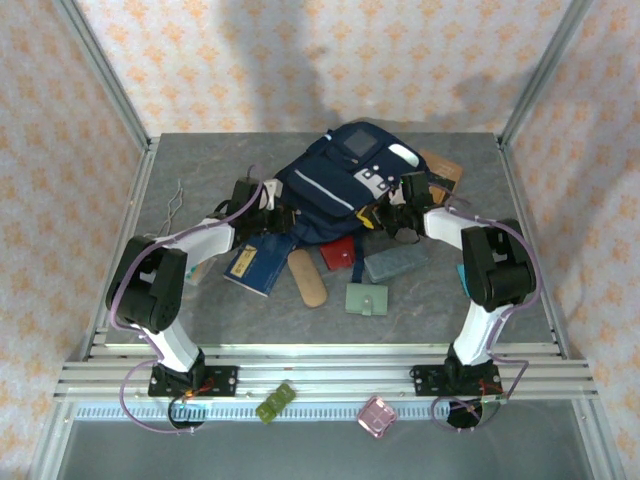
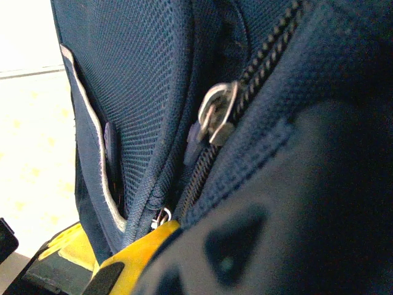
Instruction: Pack the student bag
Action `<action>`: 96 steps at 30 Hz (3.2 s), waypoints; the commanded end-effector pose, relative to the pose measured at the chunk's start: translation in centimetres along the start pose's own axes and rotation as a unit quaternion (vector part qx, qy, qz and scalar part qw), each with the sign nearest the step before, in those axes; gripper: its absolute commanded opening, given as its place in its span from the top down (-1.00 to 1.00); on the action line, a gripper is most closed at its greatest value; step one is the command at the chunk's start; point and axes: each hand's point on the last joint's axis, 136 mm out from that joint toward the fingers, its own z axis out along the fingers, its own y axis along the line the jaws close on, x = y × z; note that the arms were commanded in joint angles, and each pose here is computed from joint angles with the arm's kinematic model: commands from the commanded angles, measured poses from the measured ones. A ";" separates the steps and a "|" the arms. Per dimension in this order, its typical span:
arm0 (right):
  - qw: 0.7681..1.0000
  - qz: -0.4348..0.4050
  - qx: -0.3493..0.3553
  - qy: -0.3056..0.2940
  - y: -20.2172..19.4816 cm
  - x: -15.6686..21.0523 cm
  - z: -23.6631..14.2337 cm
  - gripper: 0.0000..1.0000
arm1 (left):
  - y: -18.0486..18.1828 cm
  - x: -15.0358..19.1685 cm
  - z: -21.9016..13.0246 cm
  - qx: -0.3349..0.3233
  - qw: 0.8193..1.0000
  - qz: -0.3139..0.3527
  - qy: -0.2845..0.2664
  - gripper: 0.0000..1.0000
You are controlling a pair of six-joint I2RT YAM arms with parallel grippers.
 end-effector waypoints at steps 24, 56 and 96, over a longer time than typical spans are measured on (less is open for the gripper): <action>0.999 -0.024 -0.020 -0.018 1.4 -0.9 0.0 1.00 | -2.6 -3.5 -1.1 0.008 0.998 0.070 -0.006 -0.24; 0.999 -0.028 -0.033 -0.021 2.7 -1.6 0.1 1.00 | 0.1 1.5 0.6 -0.079 0.991 0.101 0.042 0.24; 0.999 -0.019 -0.036 -0.024 3.0 -2.0 0.3 1.00 | -0.8 1.8 -0.2 -0.071 0.995 0.076 0.007 0.97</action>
